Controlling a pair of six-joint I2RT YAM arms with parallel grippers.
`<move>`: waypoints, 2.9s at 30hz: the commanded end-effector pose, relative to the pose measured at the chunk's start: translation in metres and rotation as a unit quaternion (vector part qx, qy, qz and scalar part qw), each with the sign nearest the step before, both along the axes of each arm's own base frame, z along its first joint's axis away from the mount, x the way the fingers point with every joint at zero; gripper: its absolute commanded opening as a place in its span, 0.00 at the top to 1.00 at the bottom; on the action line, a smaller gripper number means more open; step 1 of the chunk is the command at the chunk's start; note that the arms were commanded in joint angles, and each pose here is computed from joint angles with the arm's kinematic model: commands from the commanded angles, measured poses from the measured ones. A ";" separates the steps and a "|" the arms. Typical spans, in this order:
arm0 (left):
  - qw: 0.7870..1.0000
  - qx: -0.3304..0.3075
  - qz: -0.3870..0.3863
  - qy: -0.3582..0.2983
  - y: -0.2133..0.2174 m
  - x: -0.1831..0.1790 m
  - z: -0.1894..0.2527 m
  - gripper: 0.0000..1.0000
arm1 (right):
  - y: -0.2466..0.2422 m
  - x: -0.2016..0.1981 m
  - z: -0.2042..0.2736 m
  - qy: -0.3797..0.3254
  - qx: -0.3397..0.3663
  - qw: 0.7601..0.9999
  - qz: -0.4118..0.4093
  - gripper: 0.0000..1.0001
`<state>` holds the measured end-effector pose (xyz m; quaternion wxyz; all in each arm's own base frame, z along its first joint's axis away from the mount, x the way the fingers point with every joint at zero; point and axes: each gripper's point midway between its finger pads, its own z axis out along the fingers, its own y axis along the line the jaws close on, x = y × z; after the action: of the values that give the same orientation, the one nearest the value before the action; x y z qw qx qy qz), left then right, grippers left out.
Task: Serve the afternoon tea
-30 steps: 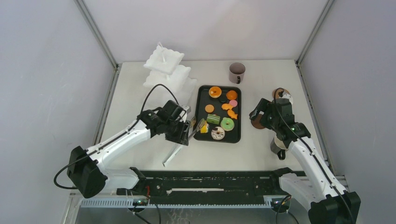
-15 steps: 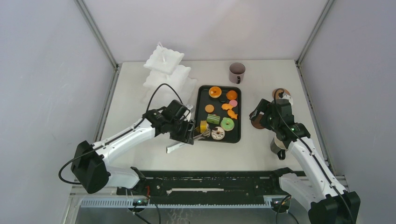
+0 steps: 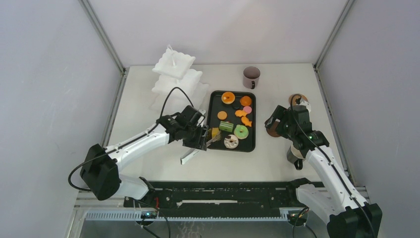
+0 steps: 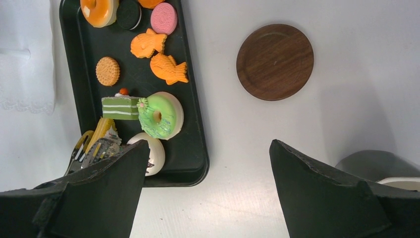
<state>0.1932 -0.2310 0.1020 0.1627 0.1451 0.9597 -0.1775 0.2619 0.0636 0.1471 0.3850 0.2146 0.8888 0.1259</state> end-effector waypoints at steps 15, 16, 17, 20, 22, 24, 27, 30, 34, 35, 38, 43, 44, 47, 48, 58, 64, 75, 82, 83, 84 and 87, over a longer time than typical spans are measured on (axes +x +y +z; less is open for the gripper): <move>0.995 -0.066 0.003 -0.076 -0.019 0.013 0.082 0.96 | 0.000 0.004 0.009 -0.018 0.009 1.000 -0.008 0.01; 0.994 -0.069 0.001 -0.079 -0.018 0.013 0.088 0.97 | 0.001 0.004 0.009 -0.019 0.009 1.000 -0.007 0.01; 0.994 -0.071 0.001 -0.083 -0.017 0.014 0.094 0.97 | 0.001 0.005 0.010 -0.021 0.011 1.000 -0.007 0.01; 0.991 -0.094 0.002 -0.094 -0.015 0.018 0.117 0.98 | 0.002 0.005 0.010 -0.021 0.011 1.000 -0.006 0.01; 0.987 -0.116 0.008 -0.107 -0.011 0.023 0.136 0.98 | 0.002 0.005 0.010 -0.022 0.011 1.000 -0.005 0.02; 0.983 -0.139 0.019 -0.121 -0.003 0.030 0.156 0.99 | 0.002 0.005 0.010 -0.021 0.011 1.000 -0.005 0.02; 0.973 -0.171 0.039 -0.148 0.011 0.040 0.187 0.99 | 0.003 0.006 0.010 -0.023 0.011 1.000 -0.004 0.02; 0.965 -0.195 0.059 -0.168 0.025 0.049 0.210 0.99 | 0.003 0.007 0.010 -0.023 0.012 1.000 -0.002 0.01; 0.953 -0.222 0.096 -0.183 0.048 0.064 0.228 1.00 | 0.004 0.009 0.010 -0.024 0.012 1.000 0.001 0.02; 0.950 -0.229 0.098 -0.187 0.051 0.064 0.232 1.00 | 0.005 0.009 0.010 -0.025 0.013 1.000 0.001 0.01; 0.944 -0.248 0.097 -0.192 0.056 0.065 0.244 1.00 | 0.005 0.011 0.011 -0.027 0.012 1.000 0.002 0.02; 0.933 -0.274 0.098 -0.211 0.065 0.067 0.265 1.00 | 0.006 0.013 0.010 -0.027 0.013 1.000 0.004 0.02; 0.930 -0.281 0.101 -0.215 0.067 0.068 0.270 1.00 | 0.007 0.013 0.010 -0.027 0.015 1.000 0.005 0.02; 0.919 -0.297 0.114 -0.233 0.076 0.075 0.285 1.00 | 0.007 0.014 0.010 -0.026 0.015 1.000 0.004 0.02; 0.916 -0.298 0.124 -0.237 0.081 0.078 0.288 1.00 | 0.007 0.014 0.009 -0.025 0.015 1.000 0.004 0.02; 0.903 -0.296 0.203 -0.238 0.128 0.100 0.280 1.00 | 0.001 0.011 0.006 -0.017 0.004 1.000 -0.007 0.02; 0.890 -0.298 0.238 -0.250 0.152 0.116 0.275 1.00 | 0.001 0.013 0.004 -0.016 0.006 1.000 -0.008 0.02; 0.885 -0.310 0.255 -0.234 0.167 0.162 0.262 1.00 | 0.000 0.013 0.005 -0.018 0.005 1.000 -0.014 0.02; 0.885 -0.321 0.253 -0.224 0.168 0.181 0.256 1.00 | 0.000 0.012 0.006 -0.017 0.009 1.000 -0.019 0.02; 0.884 -0.325 0.253 -0.223 0.167 0.183 0.256 1.00 | 0.000 0.012 0.006 -0.018 0.009 1.000 -0.018 0.02; 0.882 -0.329 0.252 -0.223 0.167 0.184 0.257 1.00 | 0.000 0.012 0.006 -0.018 0.009 1.000 -0.019 0.02; 0.880 -0.339 0.250 -0.220 0.165 0.189 0.258 1.00 | 0.000 0.012 0.007 -0.019 0.009 1.000 -0.020 0.02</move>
<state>0.3741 -0.0617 0.3209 0.4020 -0.1638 0.8174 -0.3786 0.2671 0.0643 0.1421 0.3798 0.2210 0.8898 0.1230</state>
